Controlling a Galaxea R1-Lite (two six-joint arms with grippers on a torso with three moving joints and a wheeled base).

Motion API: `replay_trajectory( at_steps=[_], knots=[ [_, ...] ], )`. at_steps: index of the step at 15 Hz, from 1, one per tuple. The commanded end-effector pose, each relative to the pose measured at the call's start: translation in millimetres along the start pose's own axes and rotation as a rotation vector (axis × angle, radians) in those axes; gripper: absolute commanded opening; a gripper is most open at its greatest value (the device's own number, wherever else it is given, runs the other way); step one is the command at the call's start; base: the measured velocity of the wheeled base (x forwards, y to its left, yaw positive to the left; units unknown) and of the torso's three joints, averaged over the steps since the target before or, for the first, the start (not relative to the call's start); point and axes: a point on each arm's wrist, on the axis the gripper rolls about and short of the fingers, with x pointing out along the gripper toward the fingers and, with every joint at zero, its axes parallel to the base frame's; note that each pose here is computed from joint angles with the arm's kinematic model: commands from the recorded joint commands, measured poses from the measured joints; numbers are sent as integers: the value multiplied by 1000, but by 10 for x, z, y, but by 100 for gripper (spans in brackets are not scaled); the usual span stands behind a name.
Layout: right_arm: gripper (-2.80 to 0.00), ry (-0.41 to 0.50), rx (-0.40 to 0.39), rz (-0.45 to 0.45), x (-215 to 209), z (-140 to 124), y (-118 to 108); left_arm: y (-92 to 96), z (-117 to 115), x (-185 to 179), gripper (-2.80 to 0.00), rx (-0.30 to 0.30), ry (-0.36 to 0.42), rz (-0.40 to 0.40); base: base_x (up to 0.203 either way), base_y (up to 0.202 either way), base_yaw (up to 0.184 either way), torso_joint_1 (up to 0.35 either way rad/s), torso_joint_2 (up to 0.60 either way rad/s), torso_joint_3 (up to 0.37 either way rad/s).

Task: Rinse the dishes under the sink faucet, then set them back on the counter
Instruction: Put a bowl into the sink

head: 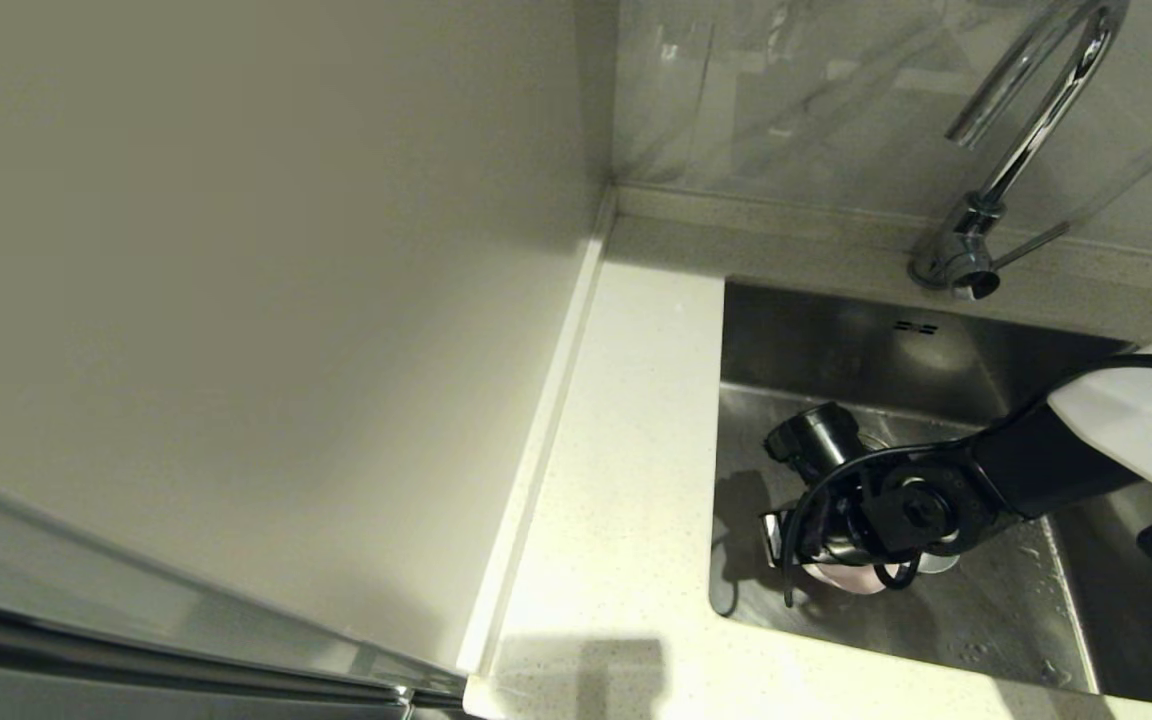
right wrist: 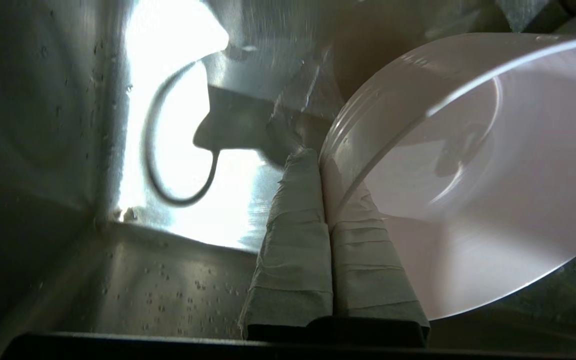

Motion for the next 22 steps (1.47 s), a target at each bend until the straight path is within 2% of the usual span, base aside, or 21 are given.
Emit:
replay_trajectory(
  at_steps=[1, 5, 6, 14, 18, 22],
  knots=[
    [-280, 3, 0, -2, 46, 6, 12, 0, 0, -2, -280, -1, -3, 0, 0, 0, 0, 0, 0, 0],
    [-280, 17, -5, -6, 33, 29, 14, 0, -1, -3, -280, -1, -4, 0, 0, 0, 0, 0, 0, 0],
    [0, 13, -4, -5, 40, 46, 21, 0, 0, -2, -280, -1, -3, 0, 0, 0, 0, 0, 0, 0],
    [0, 0, 2, -19, -102, 64, -23, 0, 0, -2, -280, -1, -3, -1, 0, 0, 0, 0, 0, 0],
    [0, -16, 29, -14, -583, -35, -200, 0, 0, -2, -280, -1, -3, 0, 0, 0, 0, 0, 0, 0],
    [0, -60, 61, -1, -1260, -388, -507, 1, 0, -2, -280, -1, -3, 0, 0, 0, 0, 0, 0, 0]
  ],
)
